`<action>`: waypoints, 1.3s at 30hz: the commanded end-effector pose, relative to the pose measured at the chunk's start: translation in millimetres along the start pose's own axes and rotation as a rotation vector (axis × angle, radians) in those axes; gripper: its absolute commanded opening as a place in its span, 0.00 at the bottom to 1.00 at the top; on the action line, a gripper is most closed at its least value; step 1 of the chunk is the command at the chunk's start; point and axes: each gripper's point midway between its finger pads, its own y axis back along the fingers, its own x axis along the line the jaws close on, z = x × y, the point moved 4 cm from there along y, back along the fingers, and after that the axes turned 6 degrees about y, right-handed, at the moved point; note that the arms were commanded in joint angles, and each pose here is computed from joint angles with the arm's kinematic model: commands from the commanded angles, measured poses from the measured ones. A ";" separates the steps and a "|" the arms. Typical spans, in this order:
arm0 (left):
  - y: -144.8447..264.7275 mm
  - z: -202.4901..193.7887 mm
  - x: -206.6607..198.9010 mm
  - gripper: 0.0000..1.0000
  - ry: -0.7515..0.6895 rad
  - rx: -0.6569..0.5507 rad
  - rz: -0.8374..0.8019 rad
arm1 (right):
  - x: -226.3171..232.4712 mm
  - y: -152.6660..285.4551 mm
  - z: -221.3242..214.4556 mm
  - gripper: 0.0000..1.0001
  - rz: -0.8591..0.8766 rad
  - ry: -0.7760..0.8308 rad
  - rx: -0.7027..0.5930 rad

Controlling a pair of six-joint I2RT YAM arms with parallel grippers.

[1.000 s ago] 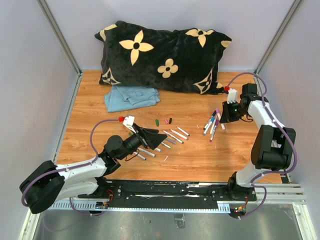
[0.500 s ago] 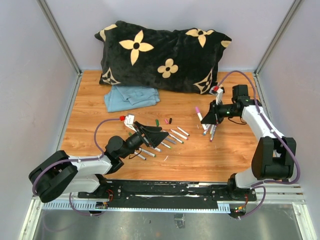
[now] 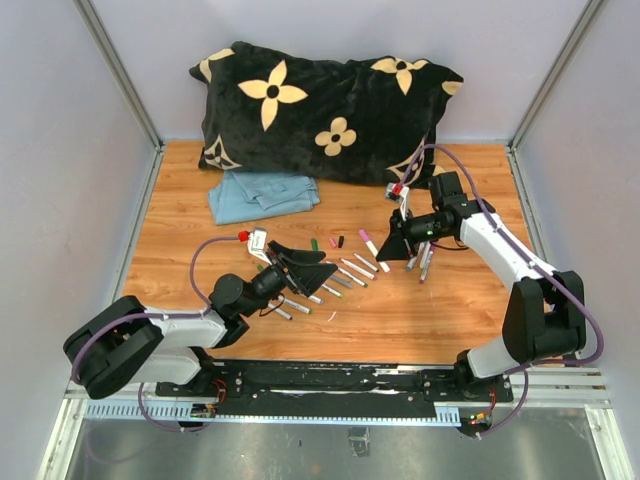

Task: Open the pen caps
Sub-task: Pick up the pen from the center of the board, then open the pen cap from the pen.

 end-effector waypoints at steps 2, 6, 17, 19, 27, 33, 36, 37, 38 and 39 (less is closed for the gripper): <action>-0.3 5.0 -4.4 0.99 -0.019 -0.026 -0.039 | 14.9 -9.2 4.6 0.01 0.058 0.046 0.013; -3.8 4.5 -4.1 0.99 -0.011 -0.027 -0.045 | 20.3 -14.1 5.5 0.01 0.082 0.058 0.019; -37.9 -1.6 6.5 0.97 0.027 -0.003 -0.021 | 33.0 -17.3 11.9 0.01 0.130 0.079 0.006; -42.9 -4.2 14.9 0.96 0.032 -0.003 0.015 | 34.6 -17.5 12.4 0.01 0.136 0.080 0.003; -68.5 -4.9 37.1 0.83 0.024 -0.011 0.128 | 41.4 -17.8 14.2 0.01 0.163 0.098 -0.005; -74.6 -9.6 37.6 0.56 0.037 0.015 0.118 | 41.9 -18.0 15.0 0.01 0.162 0.104 -0.004; -74.4 -13.5 38.0 0.52 0.060 0.030 0.112 | 42.4 -18.0 15.4 0.01 0.163 0.104 -0.005; -73.9 -15.2 38.5 0.49 0.067 0.036 0.110 | 42.2 -18.2 15.1 0.01 0.162 0.104 -0.003; -74.4 -15.7 37.5 0.46 0.073 0.038 0.102 | 42.3 -18.5 15.0 0.01 0.162 0.104 -0.002; -75.0 -16.5 37.0 0.43 0.078 0.041 0.096 | 42.3 -19.1 14.3 0.01 0.163 0.101 0.001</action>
